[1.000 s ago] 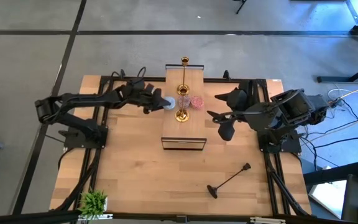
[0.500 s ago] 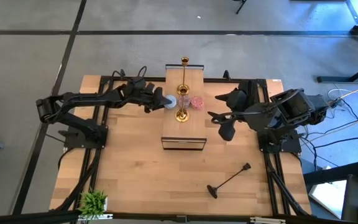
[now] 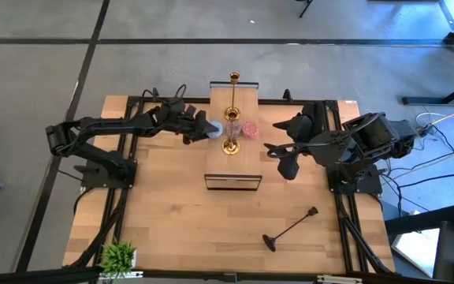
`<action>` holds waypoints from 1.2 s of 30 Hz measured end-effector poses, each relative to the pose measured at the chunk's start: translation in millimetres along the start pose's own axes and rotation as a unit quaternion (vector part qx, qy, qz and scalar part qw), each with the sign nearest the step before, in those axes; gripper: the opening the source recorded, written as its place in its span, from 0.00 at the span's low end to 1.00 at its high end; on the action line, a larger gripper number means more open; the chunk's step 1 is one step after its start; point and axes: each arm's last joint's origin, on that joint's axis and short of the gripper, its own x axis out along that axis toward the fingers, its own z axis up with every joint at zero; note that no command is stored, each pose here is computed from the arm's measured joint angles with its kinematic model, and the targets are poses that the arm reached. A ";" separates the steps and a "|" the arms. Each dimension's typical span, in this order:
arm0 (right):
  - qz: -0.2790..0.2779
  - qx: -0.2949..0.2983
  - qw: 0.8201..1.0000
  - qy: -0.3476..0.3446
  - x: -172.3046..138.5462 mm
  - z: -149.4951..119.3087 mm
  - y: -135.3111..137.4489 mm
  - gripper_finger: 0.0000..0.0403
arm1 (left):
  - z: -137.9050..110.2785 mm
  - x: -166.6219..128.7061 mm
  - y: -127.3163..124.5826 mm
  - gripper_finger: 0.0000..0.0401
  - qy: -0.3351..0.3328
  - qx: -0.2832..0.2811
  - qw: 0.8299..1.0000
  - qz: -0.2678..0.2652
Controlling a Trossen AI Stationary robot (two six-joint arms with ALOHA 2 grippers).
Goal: Pick & Place candle stick holders
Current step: Put the blue scented candle on the shelf
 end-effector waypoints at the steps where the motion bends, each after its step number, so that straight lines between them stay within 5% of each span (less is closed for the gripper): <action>1: 0.000 0.000 1.000 0.000 0.0 0.0 0.0 0.71 | -0.2 0.0 0.0 0.72 0.004 -0.002 1.000 -0.001; 10: -0.001 -0.001 1.000 0.002 0.1 -0.6 -0.2 0.71 | -0.8 -0.6 -1.3 0.72 0.016 -0.021 1.000 0.010; 17: -0.001 -0.001 1.000 0.003 0.1 -0.6 -0.2 0.71 | 3.5 -7.6 -25.1 0.72 0.019 0.030 0.995 0.095; 23: -0.003 0.000 1.000 0.003 0.8 -0.4 -0.6 0.71 | 10.1 -14.6 -38.9 0.72 0.008 0.051 0.992 0.113; 36: 0.000 0.000 1.000 0.005 1.1 -0.4 -0.7 0.71 | 11.2 -11.7 -33.7 0.56 0.014 0.050 0.990 0.130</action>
